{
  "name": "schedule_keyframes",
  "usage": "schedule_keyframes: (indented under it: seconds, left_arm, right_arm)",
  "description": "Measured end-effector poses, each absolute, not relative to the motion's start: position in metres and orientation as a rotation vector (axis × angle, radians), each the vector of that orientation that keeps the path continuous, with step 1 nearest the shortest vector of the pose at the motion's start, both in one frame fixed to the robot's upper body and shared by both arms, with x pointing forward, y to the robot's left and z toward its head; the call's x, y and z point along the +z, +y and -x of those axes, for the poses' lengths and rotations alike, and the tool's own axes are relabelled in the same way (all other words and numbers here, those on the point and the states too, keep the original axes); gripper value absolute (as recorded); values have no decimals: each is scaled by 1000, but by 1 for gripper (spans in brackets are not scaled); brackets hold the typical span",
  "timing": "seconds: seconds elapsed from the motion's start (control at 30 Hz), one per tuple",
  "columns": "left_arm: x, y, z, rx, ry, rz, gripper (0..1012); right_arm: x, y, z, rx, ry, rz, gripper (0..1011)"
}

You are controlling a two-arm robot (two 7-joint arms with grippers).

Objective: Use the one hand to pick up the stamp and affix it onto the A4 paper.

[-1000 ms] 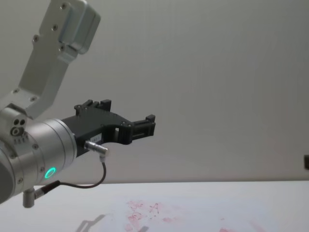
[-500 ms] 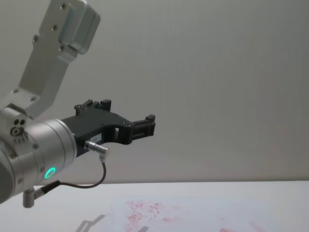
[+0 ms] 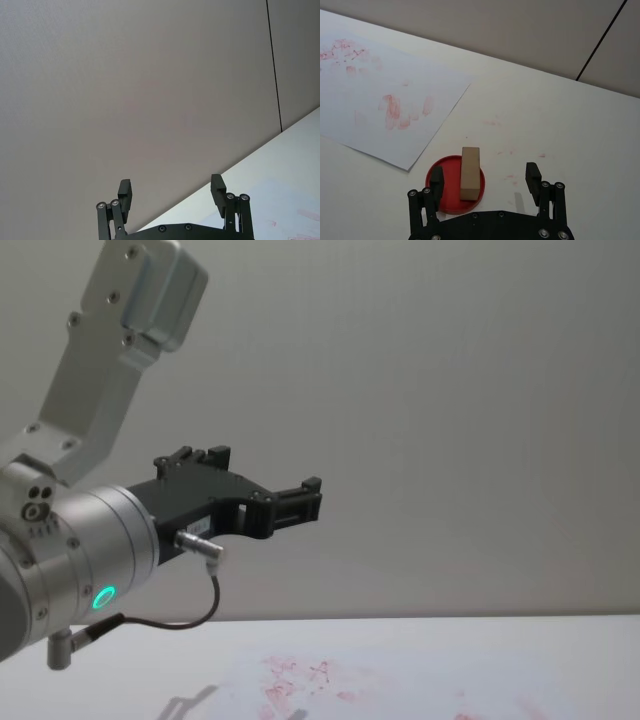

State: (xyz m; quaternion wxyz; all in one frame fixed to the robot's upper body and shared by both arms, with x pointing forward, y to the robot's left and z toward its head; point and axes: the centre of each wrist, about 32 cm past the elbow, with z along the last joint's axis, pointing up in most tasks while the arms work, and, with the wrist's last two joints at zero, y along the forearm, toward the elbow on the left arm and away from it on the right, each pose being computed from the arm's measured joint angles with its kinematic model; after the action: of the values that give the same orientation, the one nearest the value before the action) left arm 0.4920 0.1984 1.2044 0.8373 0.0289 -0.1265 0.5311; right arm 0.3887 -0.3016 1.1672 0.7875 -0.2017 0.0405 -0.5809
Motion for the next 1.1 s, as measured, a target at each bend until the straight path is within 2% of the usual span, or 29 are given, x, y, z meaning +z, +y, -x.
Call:
schedule_keyframes:
  seconds: [0.53, 0.97, 1.1]
  left_arm:
    - [1204, 198, -492, 1124, -268, -61, 1001]
    - [1204, 198, -492, 1124, -268, -61, 1001]
    - [1204, 198, -492, 1124, -268, -61, 1001]
  right_arm:
    - [1161, -296, -406, -1188, 93, 471, 1001]
    - [1156, -294, -415, -1195, 106, 489, 1001]
    - [1155, -294, -416, -1197, 109, 491, 945]
